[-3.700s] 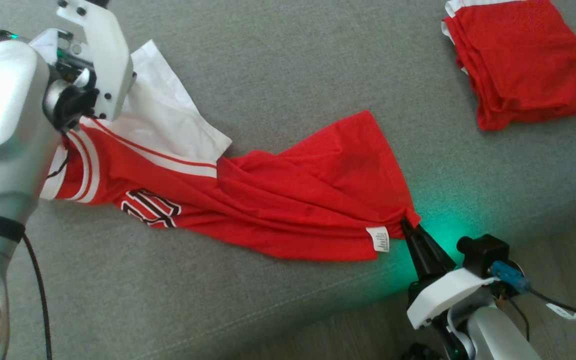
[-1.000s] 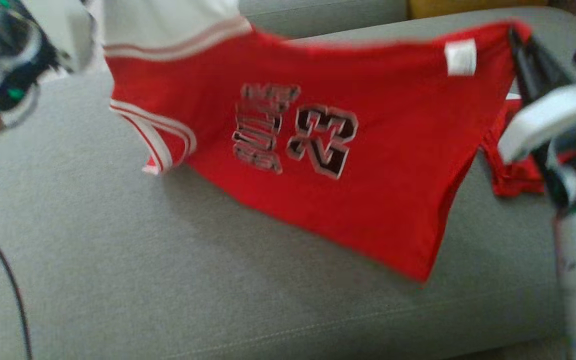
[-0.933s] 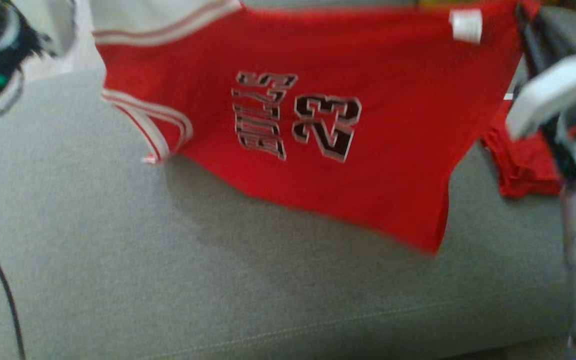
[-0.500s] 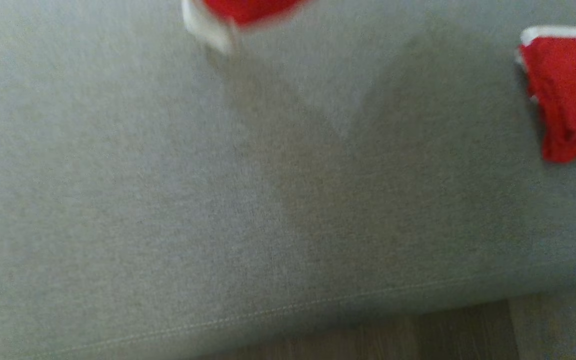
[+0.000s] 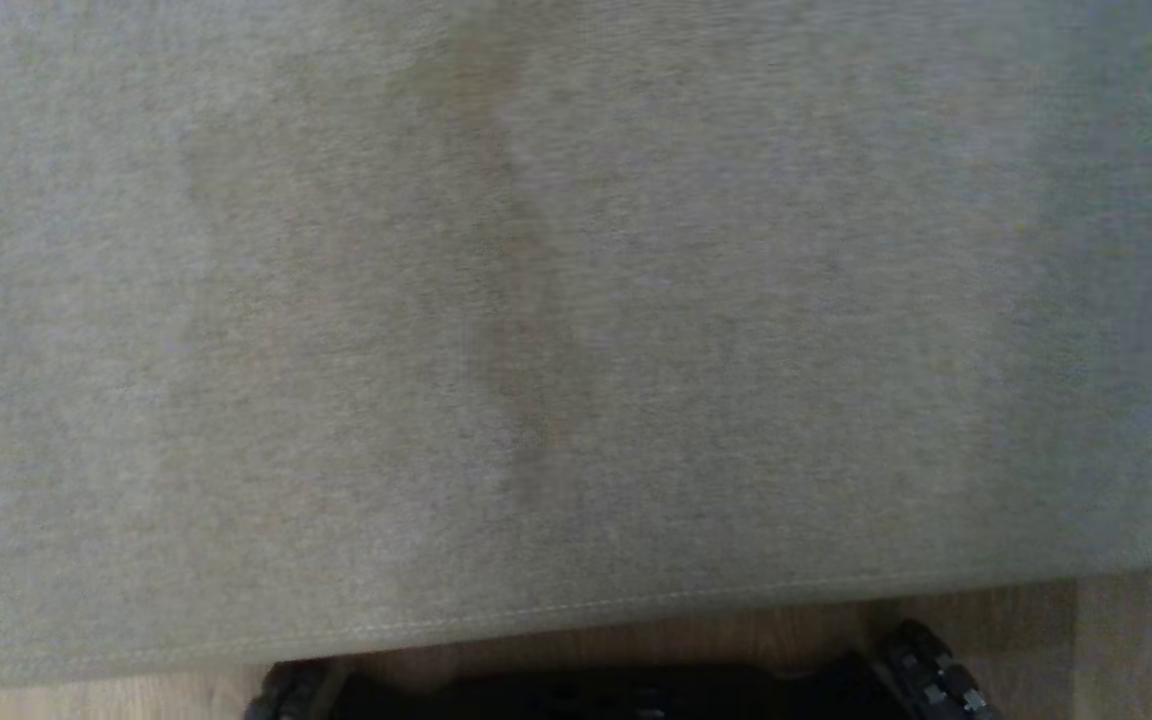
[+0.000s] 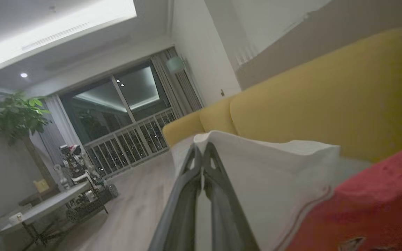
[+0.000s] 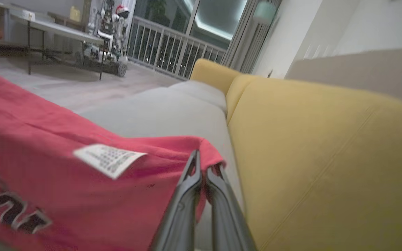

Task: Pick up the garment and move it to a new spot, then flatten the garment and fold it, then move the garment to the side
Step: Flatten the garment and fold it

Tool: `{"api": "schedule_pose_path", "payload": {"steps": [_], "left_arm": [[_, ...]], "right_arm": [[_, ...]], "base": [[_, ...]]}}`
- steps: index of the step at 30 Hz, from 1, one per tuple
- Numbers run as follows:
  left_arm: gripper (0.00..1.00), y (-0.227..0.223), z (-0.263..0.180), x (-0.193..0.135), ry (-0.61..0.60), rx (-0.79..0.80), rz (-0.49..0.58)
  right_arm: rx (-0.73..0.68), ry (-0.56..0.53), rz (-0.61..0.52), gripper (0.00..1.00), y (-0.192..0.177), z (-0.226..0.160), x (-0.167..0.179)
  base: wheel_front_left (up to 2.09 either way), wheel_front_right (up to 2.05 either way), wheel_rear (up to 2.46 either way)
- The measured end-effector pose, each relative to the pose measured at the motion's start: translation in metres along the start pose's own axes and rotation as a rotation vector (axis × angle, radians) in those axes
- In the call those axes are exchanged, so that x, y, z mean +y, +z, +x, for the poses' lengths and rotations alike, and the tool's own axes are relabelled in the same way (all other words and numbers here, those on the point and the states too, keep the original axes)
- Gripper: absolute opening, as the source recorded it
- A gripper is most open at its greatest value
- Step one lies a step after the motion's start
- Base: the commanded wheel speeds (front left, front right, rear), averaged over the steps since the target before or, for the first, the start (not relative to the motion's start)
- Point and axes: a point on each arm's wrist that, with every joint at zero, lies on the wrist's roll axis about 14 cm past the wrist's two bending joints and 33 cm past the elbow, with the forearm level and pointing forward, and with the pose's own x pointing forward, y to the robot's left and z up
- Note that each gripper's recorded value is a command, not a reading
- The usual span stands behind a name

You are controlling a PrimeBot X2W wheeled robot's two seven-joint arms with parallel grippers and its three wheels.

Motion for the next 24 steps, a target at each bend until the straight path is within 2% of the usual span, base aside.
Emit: {"api": "schedule_pose_path", "payload": {"steps": [2,4,9,15,19,24], "left_arm": [[0.0,-0.02,-0.024,-0.012,-0.027,0.055,-0.043],[0.0,-0.022,-0.042,-0.014,-0.038,0.078,-0.076],[0.0,-0.02,-0.091,-0.021,-0.05,0.15,-0.16],[0.0,-0.041,-0.192,-0.061,-0.072,0.382,-0.334],[0.0,-0.04,-0.254,-0.078,-0.044,0.519,-0.426],[0.0,-0.036,-0.319,-0.092,0.035,0.68,-0.505]], "right_arm": [[0.062,0.027,0.033,0.0,-0.028,-0.011,0.017],[0.103,0.037,0.075,0.0,-0.042,-0.025,0.026],[0.171,0.038,0.161,0.0,-0.049,-0.06,0.029],[0.385,0.049,0.236,0.0,-0.073,-0.132,0.028],[0.492,0.037,0.286,0.0,-0.077,-0.183,0.023],[0.525,0.014,0.326,0.0,-0.062,-0.235,0.015]], "base": [[0.0,0.0,0.0],[0.0,0.0,0.0],[0.0,0.0,0.0],[0.0,0.0,0.0],[0.0,0.0,0.0],[0.0,0.0,0.0]]}}
